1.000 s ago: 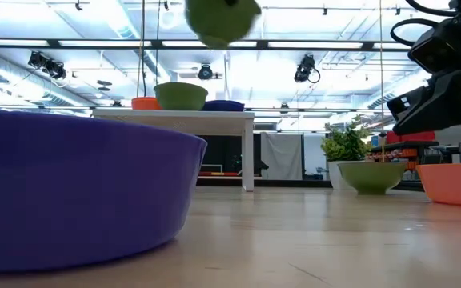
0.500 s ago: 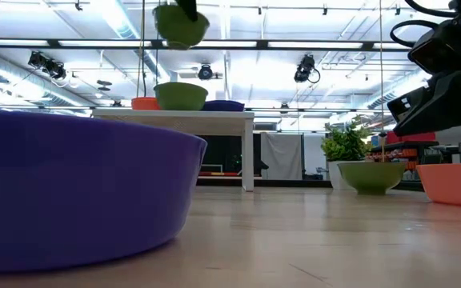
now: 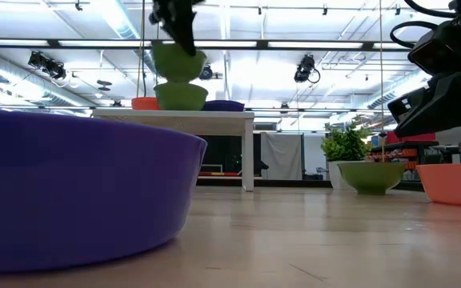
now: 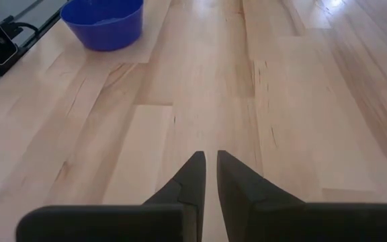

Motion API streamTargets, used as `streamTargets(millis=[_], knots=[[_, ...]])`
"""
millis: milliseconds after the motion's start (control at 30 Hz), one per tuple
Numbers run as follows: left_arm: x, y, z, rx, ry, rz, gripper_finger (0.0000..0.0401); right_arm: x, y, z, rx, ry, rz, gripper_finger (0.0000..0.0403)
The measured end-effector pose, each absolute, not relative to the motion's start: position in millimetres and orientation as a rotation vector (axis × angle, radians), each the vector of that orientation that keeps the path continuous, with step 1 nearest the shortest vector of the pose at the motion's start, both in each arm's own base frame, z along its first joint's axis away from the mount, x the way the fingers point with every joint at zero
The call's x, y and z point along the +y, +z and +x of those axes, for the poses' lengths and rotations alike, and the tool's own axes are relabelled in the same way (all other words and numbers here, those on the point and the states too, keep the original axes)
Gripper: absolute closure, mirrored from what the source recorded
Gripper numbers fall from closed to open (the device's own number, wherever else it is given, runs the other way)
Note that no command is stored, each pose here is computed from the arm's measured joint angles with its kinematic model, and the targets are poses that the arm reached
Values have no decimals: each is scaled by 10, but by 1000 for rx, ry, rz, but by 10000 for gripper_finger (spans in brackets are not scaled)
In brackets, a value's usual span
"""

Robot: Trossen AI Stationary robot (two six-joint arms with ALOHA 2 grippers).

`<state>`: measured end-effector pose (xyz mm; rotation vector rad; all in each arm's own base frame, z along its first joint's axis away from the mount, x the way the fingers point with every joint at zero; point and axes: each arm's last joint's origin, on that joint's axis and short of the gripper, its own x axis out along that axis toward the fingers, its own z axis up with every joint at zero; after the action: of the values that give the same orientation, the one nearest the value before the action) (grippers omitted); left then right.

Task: Pick & Place Mini bowls
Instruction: Stack the red pattern bowl on top of the red pattern bowl on the shelf

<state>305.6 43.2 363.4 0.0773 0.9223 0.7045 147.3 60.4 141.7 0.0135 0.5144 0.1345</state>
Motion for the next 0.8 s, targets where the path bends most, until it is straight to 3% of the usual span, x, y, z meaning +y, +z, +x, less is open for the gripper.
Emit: streamTargets(millis=[800], knots=[[713,3427,3123,900,689,-2,384,605,1423,1476,508,135,16,362]])
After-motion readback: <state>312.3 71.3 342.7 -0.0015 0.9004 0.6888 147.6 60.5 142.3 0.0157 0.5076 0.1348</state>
